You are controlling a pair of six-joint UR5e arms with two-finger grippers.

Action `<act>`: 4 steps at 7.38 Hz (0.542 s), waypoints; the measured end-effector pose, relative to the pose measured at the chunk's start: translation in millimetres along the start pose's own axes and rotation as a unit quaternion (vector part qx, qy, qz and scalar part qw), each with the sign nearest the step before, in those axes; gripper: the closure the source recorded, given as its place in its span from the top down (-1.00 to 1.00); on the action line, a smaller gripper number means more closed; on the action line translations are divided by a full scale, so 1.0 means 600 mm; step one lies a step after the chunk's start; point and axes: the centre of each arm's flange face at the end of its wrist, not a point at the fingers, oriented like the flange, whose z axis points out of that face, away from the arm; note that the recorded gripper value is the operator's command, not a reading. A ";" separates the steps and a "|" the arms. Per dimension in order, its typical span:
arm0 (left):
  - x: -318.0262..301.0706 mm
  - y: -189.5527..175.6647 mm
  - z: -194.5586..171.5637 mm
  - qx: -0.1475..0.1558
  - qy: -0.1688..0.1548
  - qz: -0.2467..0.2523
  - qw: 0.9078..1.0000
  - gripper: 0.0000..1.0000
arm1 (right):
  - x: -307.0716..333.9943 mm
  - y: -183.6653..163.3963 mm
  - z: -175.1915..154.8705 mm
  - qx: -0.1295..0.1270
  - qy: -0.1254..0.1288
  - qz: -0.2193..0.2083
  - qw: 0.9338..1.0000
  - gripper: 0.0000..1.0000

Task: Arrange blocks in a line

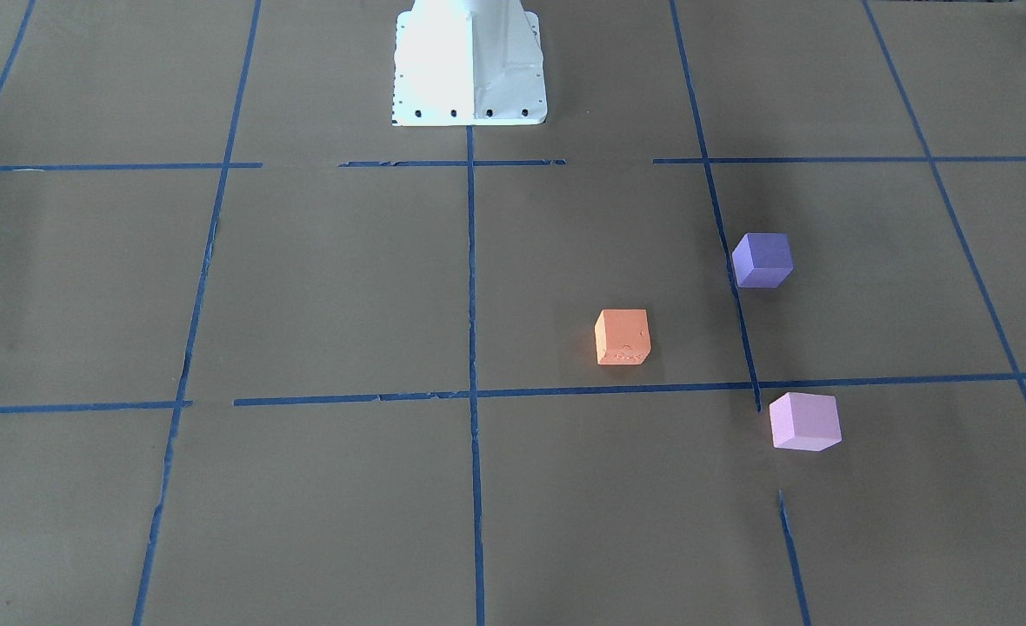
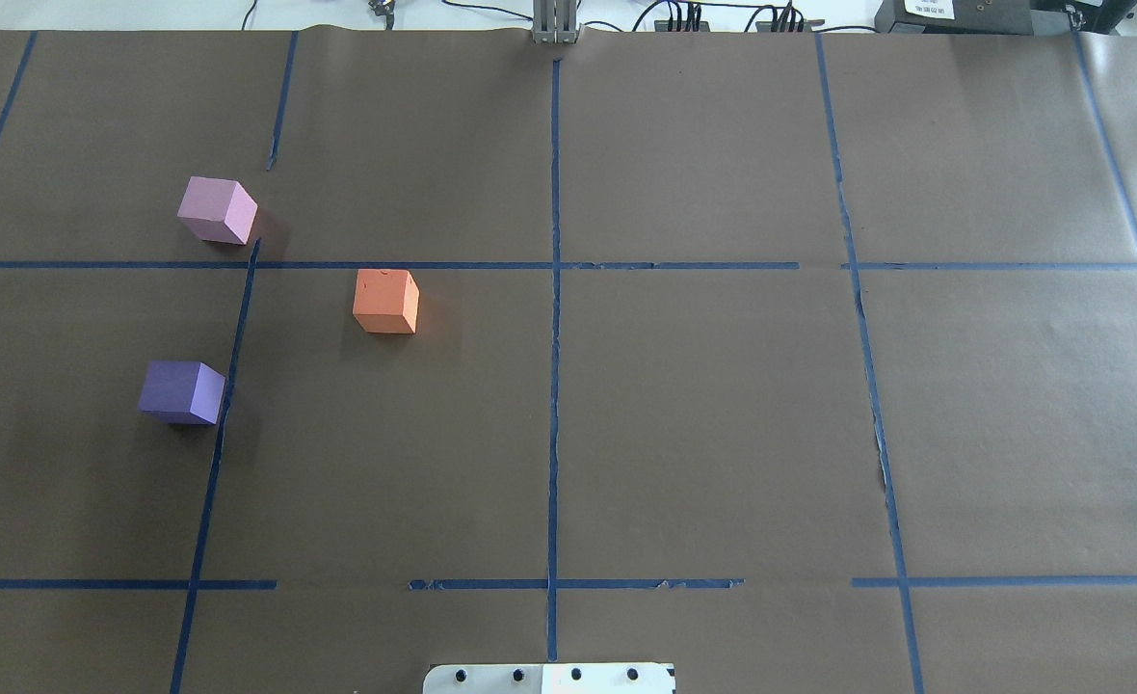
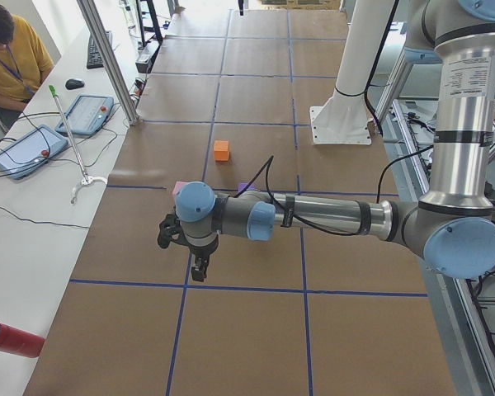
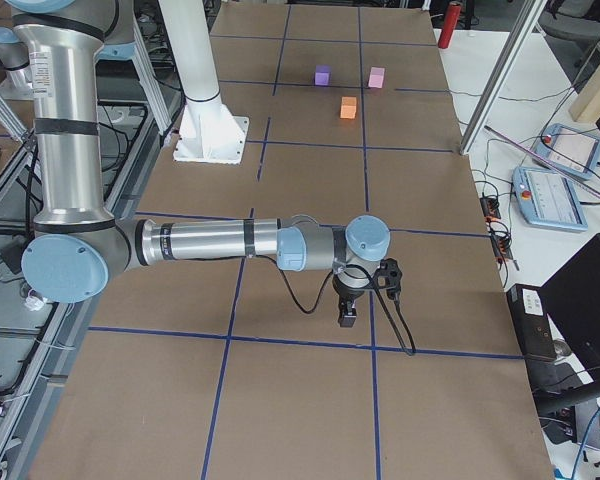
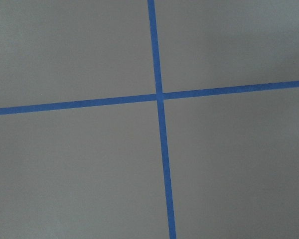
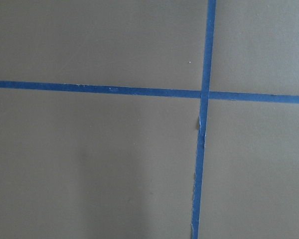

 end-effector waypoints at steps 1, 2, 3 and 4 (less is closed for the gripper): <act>0.054 -0.034 -0.005 0.015 0.030 0.021 0.999 1.00 | 0.000 0.000 0.000 0.000 0.000 0.000 1.000 1.00; 0.120 -0.076 -0.008 0.022 0.054 0.016 0.998 1.00 | 0.000 0.000 0.000 0.000 0.000 0.000 1.000 1.00; 0.210 -0.125 -0.001 0.020 0.067 -0.003 0.998 1.00 | 0.000 0.000 0.000 0.000 0.000 0.000 1.000 1.00; 0.319 -0.178 0.019 0.015 0.068 -0.031 0.997 1.00 | 0.000 0.000 0.000 0.000 0.000 0.000 1.000 1.00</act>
